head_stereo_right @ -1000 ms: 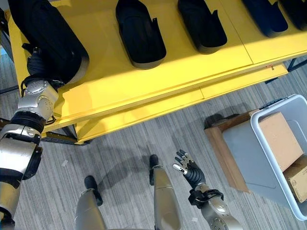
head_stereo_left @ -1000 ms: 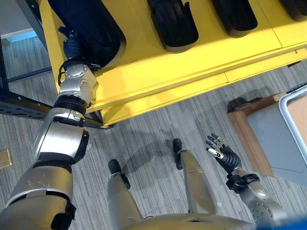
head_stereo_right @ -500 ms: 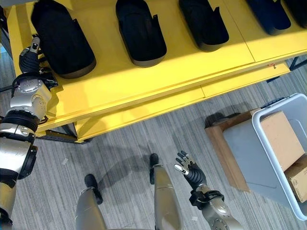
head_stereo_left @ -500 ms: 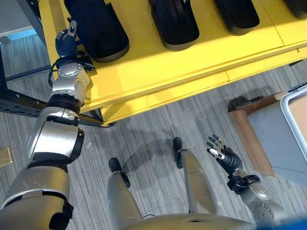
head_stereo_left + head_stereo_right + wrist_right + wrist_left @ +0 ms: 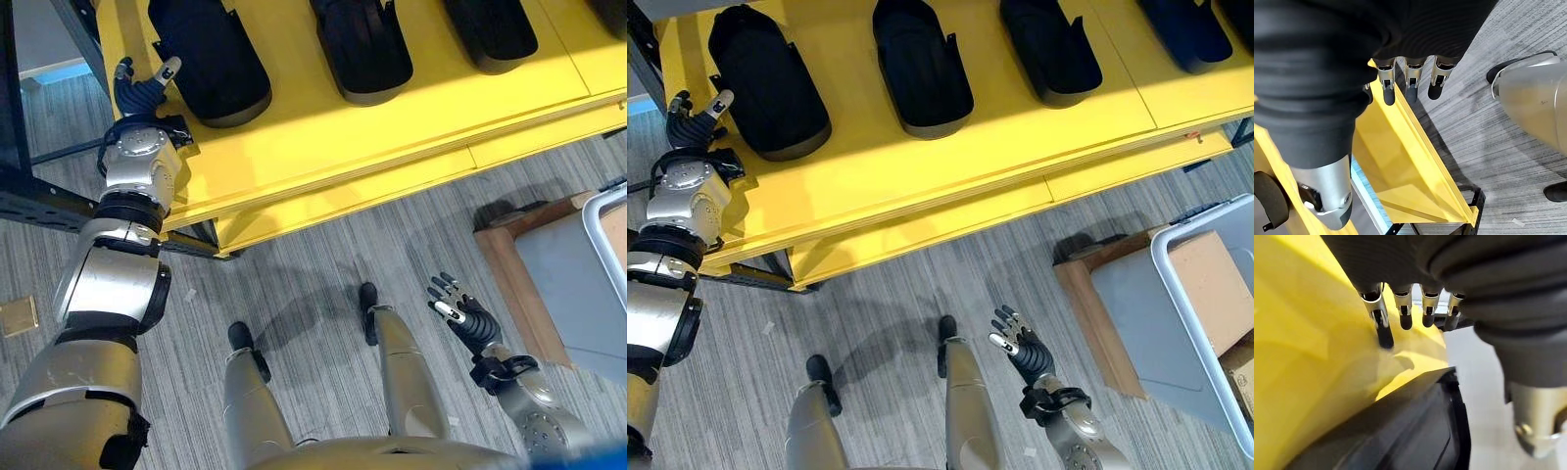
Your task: Move parts from the plastic box to the shelf.
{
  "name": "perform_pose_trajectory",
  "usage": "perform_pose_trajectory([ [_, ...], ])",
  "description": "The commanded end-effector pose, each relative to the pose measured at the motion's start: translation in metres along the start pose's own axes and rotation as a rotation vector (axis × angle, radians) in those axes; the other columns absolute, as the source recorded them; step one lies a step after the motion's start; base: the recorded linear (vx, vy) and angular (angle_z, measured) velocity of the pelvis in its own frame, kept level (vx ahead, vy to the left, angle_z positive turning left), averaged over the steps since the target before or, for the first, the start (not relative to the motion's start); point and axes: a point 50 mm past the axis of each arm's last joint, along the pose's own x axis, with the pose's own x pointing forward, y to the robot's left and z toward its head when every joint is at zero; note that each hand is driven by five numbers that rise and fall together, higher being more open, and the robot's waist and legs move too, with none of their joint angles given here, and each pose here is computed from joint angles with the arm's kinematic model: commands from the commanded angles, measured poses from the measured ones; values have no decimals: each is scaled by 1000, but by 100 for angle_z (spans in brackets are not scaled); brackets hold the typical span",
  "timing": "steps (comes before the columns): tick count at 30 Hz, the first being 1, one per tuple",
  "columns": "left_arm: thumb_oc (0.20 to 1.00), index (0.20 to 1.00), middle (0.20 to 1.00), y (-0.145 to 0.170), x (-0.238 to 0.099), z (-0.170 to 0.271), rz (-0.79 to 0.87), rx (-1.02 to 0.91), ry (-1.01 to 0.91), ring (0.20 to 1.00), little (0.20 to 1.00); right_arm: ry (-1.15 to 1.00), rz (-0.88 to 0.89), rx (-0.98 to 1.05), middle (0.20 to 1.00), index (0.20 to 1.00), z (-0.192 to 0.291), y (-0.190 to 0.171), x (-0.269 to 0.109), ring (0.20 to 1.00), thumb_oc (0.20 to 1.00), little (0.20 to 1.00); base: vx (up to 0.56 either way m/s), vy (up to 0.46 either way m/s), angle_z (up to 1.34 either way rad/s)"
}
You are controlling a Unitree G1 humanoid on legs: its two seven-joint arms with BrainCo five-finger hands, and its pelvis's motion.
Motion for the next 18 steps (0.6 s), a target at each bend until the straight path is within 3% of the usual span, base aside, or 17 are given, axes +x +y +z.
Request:
perform_pose_trajectory([
  [1,1000,1000,1000,29,9,29,83,12,-91,1000,1000,-52,-6,-26,1000,1000,14,-8,-8,1000,1000,1000,0,0,0],
  [7,1000,1000,1000,33,10,49,78,259,-187,1000,1000,-59,4,-53,1000,1000,20,-10,-8,1000,1000,1000,0,0,0],
  [10,1000,1000,1000,25,6,69,65,430,-317,1000,1000,-63,16,-65,1000,1000,22,-11,-8,1000,1000,1000,0,0,0],
  [12,1000,1000,1000,9,-7,93,28,601,-517,1000,1000,-77,13,-76,1000,1000,26,-14,-10,1000,1000,1000,-7,-13,5],
  [18,1000,1000,1000,-5,-36,84,-72,791,-736,1000,1000,-55,5,-94,1000,1000,22,-21,-17,1000,1000,1000,6,-3,2],
])
